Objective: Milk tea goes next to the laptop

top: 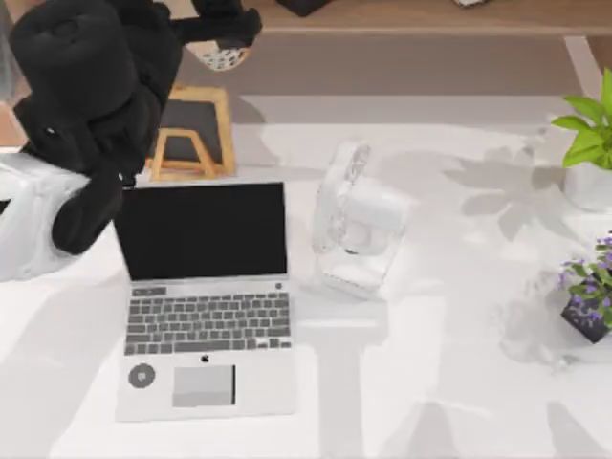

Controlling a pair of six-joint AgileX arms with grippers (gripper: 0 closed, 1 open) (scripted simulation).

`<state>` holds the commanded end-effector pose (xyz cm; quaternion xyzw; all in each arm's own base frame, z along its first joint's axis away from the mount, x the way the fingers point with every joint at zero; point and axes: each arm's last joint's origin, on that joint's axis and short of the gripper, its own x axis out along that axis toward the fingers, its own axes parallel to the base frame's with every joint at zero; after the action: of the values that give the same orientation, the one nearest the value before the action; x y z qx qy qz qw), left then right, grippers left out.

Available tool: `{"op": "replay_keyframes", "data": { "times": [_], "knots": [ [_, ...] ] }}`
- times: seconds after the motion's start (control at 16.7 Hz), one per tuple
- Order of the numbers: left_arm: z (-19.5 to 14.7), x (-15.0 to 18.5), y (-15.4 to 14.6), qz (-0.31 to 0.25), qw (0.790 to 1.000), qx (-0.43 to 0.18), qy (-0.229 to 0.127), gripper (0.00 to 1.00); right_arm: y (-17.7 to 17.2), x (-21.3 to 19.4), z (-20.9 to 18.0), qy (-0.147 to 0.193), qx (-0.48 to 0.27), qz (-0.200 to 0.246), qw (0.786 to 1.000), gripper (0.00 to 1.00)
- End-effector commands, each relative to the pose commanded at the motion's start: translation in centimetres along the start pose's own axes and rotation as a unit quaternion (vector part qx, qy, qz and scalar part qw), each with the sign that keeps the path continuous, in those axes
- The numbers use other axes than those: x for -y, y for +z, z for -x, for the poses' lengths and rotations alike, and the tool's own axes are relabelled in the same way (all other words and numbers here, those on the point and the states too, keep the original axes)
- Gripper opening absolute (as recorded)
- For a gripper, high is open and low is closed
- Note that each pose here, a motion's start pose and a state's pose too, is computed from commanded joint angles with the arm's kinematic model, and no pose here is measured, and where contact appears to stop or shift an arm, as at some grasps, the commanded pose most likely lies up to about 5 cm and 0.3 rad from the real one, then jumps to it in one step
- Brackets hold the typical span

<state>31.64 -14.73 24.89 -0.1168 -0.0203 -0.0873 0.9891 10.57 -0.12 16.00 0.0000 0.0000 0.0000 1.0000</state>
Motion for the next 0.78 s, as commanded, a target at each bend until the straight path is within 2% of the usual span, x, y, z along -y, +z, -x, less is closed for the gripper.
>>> {"op": "replay_keyframes", "data": {
  "times": [0.18,0.36,0.54,0.78],
  "knots": [
    [3.1,8.9,-1.0,0.035,0.998,-0.039,-0.033,0.00,0.0,0.0,0.0,0.000,0.000,0.000,1.000,1.00],
    [7.9,15.3,-3.2,0.042,0.994,-0.093,-0.039,0.00,0.0,0.0,0.0,0.000,0.000,0.000,1.000,1.00],
    [12.2,18.4,-6.7,0.006,0.990,-0.139,-0.006,0.00,0.0,0.0,0.0,0.000,0.000,0.000,1.000,1.00],
    [15.2,18.4,-11.0,-0.070,0.983,-0.157,0.065,0.00,0.0,0.0,0.0,0.000,0.000,0.000,1.000,1.00]
  ]
}}
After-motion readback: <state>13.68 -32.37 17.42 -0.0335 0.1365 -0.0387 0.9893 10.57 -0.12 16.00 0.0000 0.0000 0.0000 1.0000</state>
